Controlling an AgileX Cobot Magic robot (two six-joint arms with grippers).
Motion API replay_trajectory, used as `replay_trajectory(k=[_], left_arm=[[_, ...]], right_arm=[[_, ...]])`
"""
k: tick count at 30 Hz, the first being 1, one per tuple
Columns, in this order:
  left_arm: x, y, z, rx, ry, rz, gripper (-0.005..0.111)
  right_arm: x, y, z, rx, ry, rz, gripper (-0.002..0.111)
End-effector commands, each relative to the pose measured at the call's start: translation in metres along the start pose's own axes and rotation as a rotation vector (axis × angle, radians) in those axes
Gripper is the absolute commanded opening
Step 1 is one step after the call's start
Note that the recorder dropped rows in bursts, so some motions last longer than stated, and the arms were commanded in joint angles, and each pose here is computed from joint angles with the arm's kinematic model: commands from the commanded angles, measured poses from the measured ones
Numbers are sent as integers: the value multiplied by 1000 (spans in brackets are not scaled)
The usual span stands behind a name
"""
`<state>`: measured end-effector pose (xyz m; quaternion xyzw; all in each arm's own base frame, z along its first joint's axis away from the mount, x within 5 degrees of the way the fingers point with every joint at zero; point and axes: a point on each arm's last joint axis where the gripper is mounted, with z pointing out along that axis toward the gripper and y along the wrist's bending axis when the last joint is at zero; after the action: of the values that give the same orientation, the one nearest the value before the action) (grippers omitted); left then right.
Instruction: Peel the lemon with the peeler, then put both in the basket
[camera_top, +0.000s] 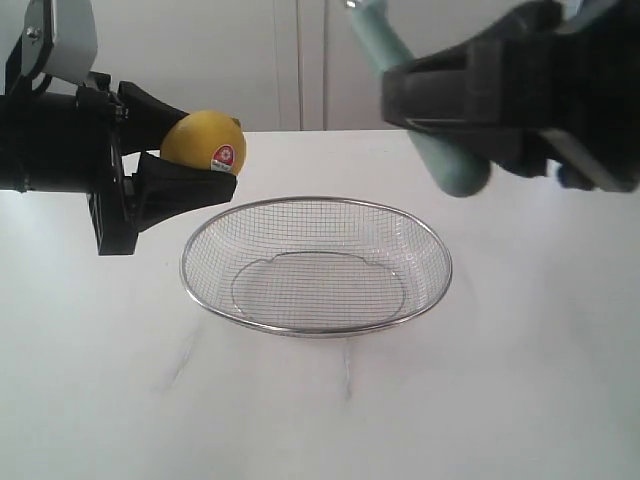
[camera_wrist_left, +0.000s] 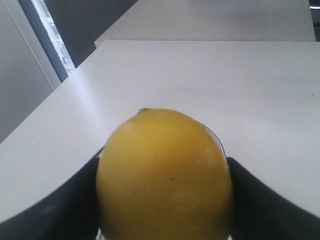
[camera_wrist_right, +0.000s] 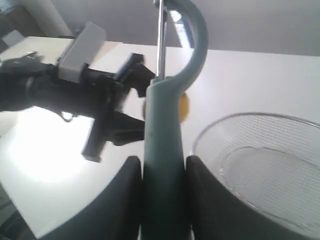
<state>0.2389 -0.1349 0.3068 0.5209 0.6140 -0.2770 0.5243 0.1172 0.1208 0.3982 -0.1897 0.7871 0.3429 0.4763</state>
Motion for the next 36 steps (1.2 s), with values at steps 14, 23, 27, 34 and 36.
replay_trajectory(k=[14, 23, 27, 34, 36], left_arm=[[0, -5, -6, -8, 78, -60, 0], [-26, -18, -40, -155, 110, -116, 0], [-29, -28, -61, -254, 210, -221, 0], [-28, -47, -88, -266, 460, -407, 0], [-26, -48, -89, -264, 500, -412, 0]], right_arm=[[3, -44, -5, 512, 139, -185, 0], [-14, -43, 34, 499, 158, -253, 0], [-18, -43, 55, 506, 194, -264, 0], [-22, -48, 93, 525, 286, -312, 0], [-22, -50, 106, 531, 327, -334, 0]])
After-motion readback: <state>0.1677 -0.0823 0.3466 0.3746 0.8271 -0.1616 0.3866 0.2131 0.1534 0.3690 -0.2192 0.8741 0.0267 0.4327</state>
